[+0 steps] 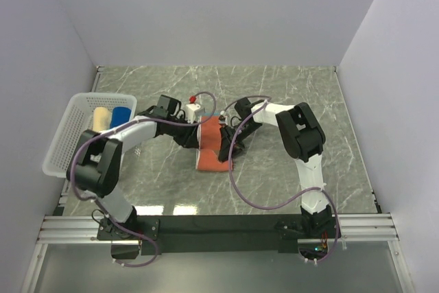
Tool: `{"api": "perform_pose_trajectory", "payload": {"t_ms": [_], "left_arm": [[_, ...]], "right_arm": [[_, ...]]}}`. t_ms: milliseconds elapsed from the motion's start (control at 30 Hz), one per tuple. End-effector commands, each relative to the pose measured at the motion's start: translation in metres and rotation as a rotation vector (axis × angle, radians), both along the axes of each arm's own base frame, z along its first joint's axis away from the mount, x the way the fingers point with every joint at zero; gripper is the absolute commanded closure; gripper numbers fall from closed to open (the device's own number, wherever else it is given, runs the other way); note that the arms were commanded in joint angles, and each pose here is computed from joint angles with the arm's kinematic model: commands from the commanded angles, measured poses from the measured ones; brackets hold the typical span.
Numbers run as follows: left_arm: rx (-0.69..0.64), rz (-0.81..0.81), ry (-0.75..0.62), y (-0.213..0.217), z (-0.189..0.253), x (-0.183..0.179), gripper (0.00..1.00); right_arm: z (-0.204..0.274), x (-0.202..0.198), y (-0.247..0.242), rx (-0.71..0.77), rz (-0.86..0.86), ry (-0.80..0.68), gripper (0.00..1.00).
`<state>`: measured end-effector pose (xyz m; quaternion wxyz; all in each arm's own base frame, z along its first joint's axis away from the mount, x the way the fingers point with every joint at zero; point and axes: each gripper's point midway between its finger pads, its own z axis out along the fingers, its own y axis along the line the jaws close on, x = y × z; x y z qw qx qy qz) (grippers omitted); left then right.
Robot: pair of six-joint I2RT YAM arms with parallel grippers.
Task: Roll the towels
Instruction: Fold the towel
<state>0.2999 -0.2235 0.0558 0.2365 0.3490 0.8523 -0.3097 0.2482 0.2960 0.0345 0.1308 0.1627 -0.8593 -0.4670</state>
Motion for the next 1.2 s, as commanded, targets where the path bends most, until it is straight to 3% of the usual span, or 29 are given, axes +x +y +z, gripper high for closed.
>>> {"api": "perform_pose_trajectory", "payload": {"t_ms": [0, 200, 567, 733, 833, 967, 1167], "left_arm": [[-0.024, -0.027, -0.102, 0.005, 0.034, -0.002, 0.63], [-0.128, -0.097, -0.118, -0.008, 0.059, -0.026, 0.62], [-0.161, 0.038, 0.185, -0.027, 0.005, -0.028, 0.74], [-0.143, 0.113, 0.227, -0.015, -0.005, -0.024, 0.75], [-0.11, 0.065, 0.099, -0.005, 0.011, -0.014, 0.7], [-0.054, -0.05, -0.225, 0.002, 0.057, -0.014, 0.61], [0.176, -0.303, -0.596, -0.002, 0.048, -0.047, 0.52]], "right_arm": [[-0.024, 0.009, -0.006, -0.088, 0.011, -0.108, 0.63], [-0.024, 0.016, -0.006, -0.107, 0.015, -0.132, 0.64], [-0.026, 0.015, -0.008, -0.121, 0.019, -0.131, 0.71], [-0.03, 0.019, -0.015, -0.157, 0.024, -0.156, 0.77], [-0.034, 0.02, -0.016, -0.165, 0.034, -0.152, 0.81], [-0.033, 0.024, -0.015, -0.16, 0.033, -0.165, 0.81], [-0.033, 0.027, -0.01, -0.147, 0.028, -0.146, 0.8]]}}
